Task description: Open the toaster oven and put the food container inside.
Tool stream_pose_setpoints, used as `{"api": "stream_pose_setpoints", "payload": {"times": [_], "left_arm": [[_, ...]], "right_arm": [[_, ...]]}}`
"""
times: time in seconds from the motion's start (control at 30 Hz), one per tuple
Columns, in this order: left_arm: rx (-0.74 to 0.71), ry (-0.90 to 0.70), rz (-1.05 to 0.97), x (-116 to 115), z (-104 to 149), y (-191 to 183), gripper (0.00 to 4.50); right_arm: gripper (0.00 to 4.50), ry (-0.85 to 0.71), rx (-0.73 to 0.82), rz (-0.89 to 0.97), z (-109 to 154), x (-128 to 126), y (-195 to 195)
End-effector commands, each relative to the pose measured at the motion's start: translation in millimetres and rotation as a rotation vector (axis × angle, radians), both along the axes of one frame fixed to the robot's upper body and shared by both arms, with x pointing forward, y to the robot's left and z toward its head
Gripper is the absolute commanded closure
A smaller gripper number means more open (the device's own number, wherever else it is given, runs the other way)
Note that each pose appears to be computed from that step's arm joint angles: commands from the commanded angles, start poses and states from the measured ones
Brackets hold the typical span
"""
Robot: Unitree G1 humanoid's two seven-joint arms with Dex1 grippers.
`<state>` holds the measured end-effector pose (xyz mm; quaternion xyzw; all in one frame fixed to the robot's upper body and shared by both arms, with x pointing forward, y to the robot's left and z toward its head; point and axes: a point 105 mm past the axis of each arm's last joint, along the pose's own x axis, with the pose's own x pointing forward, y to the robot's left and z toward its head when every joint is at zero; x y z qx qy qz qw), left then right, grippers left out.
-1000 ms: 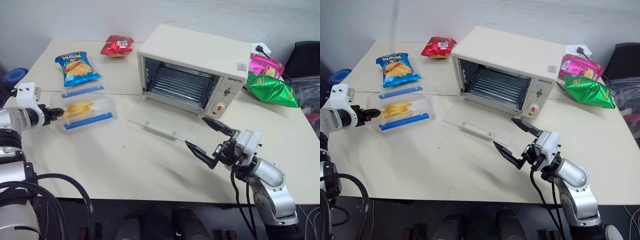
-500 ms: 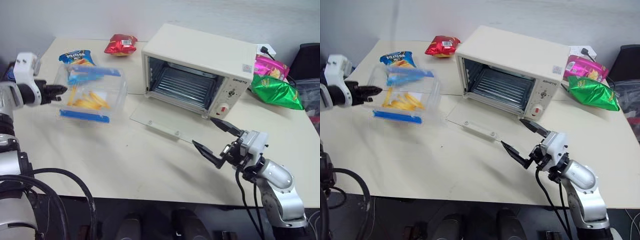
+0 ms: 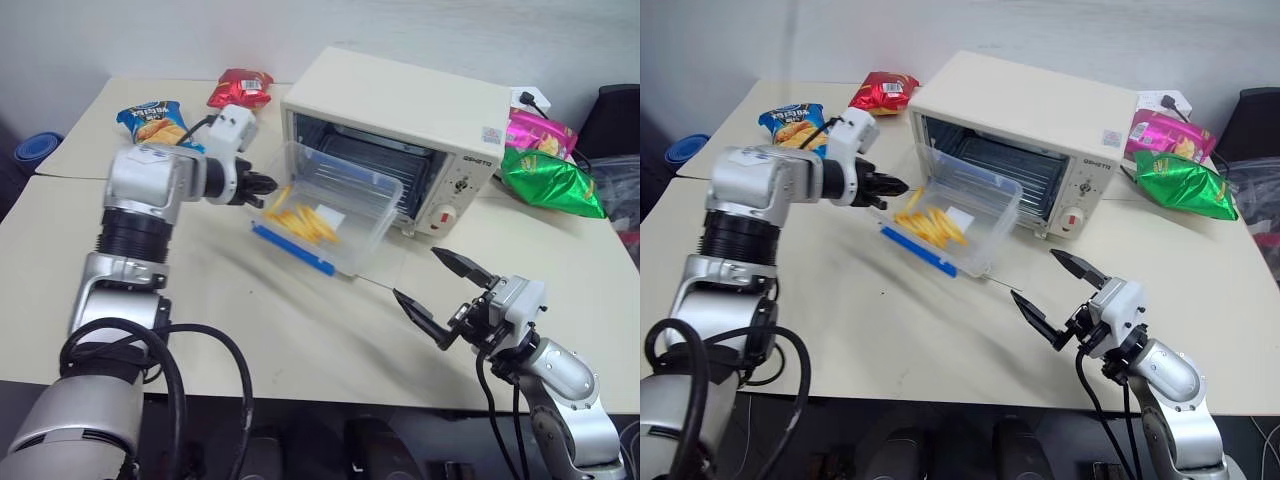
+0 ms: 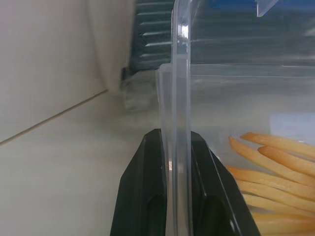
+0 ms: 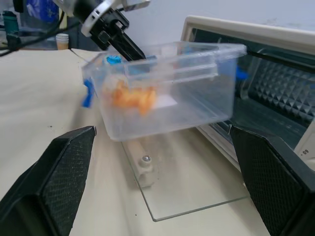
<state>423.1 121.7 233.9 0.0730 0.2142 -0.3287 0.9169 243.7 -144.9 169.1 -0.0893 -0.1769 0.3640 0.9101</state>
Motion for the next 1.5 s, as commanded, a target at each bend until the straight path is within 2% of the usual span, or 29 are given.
{"api": "stream_pose_setpoints", "payload": {"times": [0.03,0.1,0.3,0.43,0.5,0.57,0.63,0.77,0.93,0.97,1.0,1.13,1.37,1.5], "left_arm": [[-0.003,-0.074,0.04,9,16,1,4.38],[-0.025,-0.073,0.04,12,13,-5,3.66],[-0.167,-0.084,-0.023,10,22,-25,1.99],[-0.255,-0.208,-0.081,8,46,-17,1.99],[-0.286,-0.303,-0.14,3,59,-2,1.99],[-0.266,-0.419,-0.28,-14,64,27,1.92],[-0.193,-0.46,-0.407,-31,52,48,1.92],[-0.045,-0.387,-0.58,-53,-4,68,2.75],[0.047,-0.325,-0.751,-71,-60,39,4.18],[0.031,-0.333,-0.751,-70,-65,31,4.43],[0.012,-0.342,-0.737,-68,-67,25,4.5],[-0.026,-0.403,-0.632,-50,-74,-2,4.5],[-0.221,-0.484,-0.429,-20,-51,-36,4.5],[-0.265,-0.515,-0.32,-4,-44,-44,4.5]], "right_arm": [[0.0,-0.032,0.02,-0.005,10,-8,5],[0.0,-0.032,0.032,-0.024,12,-8,3],[0.0,-0.021,0.04,-0.042,14,-10,3],[0.0,0.013,0.052,-0.037,19,-12,3],[0.0,0.042,0.052,-0.003,23,-17,4],[0.39,0.136,0.01,0.032,17,-21,8],[0.94,0.221,-0.053,0.059,6,-24,14],[2.19,0.334,-0.157,0.115,-17,-25,37],[3.78,0.362,-0.195,0.101,-33,-3,61],[4.08,0.359,-0.195,0.077,-35,5,62],[4.38,0.356,-0.19,0.056,-35,11,63],[4.45,0.29,-0.199,-0.06,-26,42,53],[4.45,0.166,-0.157,-0.304,8,102,21],[4.45,0.128,-0.105,-0.388,22,129,12]]}}
